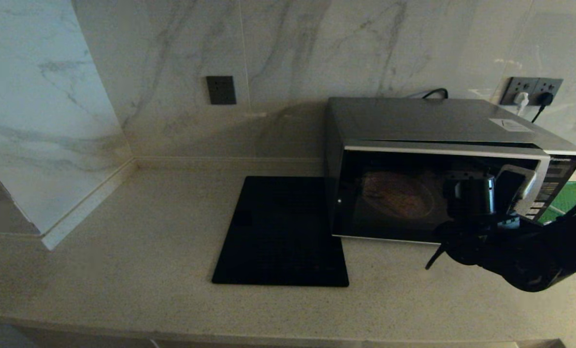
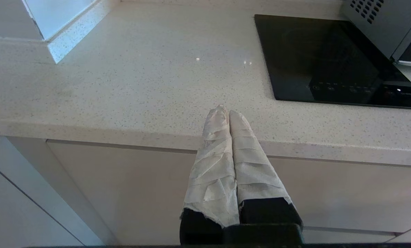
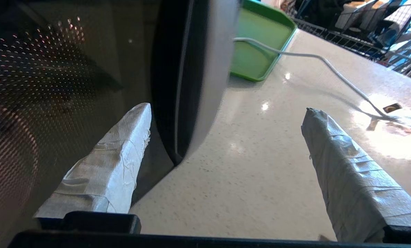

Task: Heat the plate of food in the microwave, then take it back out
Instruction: Open the microwave oven

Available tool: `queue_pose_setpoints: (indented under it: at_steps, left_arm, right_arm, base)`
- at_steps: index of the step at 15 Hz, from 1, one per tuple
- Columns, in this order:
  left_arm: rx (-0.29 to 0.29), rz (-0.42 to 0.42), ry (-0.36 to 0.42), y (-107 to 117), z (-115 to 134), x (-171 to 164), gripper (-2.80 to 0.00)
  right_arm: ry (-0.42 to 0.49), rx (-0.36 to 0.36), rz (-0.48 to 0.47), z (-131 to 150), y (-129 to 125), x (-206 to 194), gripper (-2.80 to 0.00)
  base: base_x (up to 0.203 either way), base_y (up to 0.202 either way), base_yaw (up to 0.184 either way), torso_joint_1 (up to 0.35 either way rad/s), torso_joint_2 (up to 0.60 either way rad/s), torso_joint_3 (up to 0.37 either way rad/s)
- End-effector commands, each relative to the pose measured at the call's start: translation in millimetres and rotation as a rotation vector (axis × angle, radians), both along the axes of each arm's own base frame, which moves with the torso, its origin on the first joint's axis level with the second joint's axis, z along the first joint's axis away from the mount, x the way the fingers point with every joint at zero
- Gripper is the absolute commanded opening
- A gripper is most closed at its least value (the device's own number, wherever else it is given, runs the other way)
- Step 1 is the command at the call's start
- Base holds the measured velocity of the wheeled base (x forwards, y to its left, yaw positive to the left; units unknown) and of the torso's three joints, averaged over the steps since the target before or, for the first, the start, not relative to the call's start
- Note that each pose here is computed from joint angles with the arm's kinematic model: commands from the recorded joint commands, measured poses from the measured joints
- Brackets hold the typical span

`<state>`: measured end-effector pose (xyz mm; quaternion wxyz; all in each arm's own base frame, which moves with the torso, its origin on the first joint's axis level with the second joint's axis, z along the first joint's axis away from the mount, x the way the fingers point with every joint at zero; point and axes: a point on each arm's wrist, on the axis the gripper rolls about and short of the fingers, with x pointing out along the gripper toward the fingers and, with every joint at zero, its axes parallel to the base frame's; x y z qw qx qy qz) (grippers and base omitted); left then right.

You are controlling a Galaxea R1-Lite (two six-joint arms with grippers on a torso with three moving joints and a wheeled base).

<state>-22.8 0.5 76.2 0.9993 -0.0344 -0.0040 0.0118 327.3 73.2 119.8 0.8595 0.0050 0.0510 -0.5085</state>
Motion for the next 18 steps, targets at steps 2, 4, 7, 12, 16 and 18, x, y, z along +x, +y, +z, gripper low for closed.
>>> queue_pose_setpoints:
  at_steps: [2, 4, 7, 12, 16, 18]
  left_arm:
    - [0.000, 0.001, 0.000, 0, 0, 0, -2.80]
    - [0.000, 0.001, 0.000, 0, 0, 0, -2.80]
    - [0.000, 0.001, 0.000, 0, 0, 0, -2.80]
    - [0.000, 0.001, 0.001, 0, 0, 0, -2.80]
    - [0.000, 0.002, 0.000, 0, 0, 0, -2.80]
    - [0.000, 0.002, 0.001, 0, 0, 0, -2.80]
  right_arm:
    - [0.009, -0.001, -0.026, -9, -6, 13, 0.00]
    - [0.010, 0.009, -0.035, -9, -17, 16, 0.00]
    - [0.006, 0.024, -0.062, -8, -36, 22, 0.00]
    - [-0.004, 0.035, -0.067, -5, -45, 26, 0.00]
    - [-0.005, 0.035, -0.067, -6, -45, 25, -2.80]
    - [0.002, 0.035, -0.067, -7, -46, 22, -2.80]
  base:
    - [0.000, 0.000, 0.000, 0.000, 0.00, 0.000]
    - [0.000, 0.000, 0.000, 0.000, 0.00, 0.000]
    - [0.000, 0.000, 0.000, 0.000, 0.00, 0.000]
    - [0.000, 0.000, 0.000, 0.000, 0.00, 0.000]
    - [0.000, 0.000, 0.000, 0.000, 0.00, 0.000]
    - [0.000, 0.000, 0.000, 0.000, 0.00, 0.000]
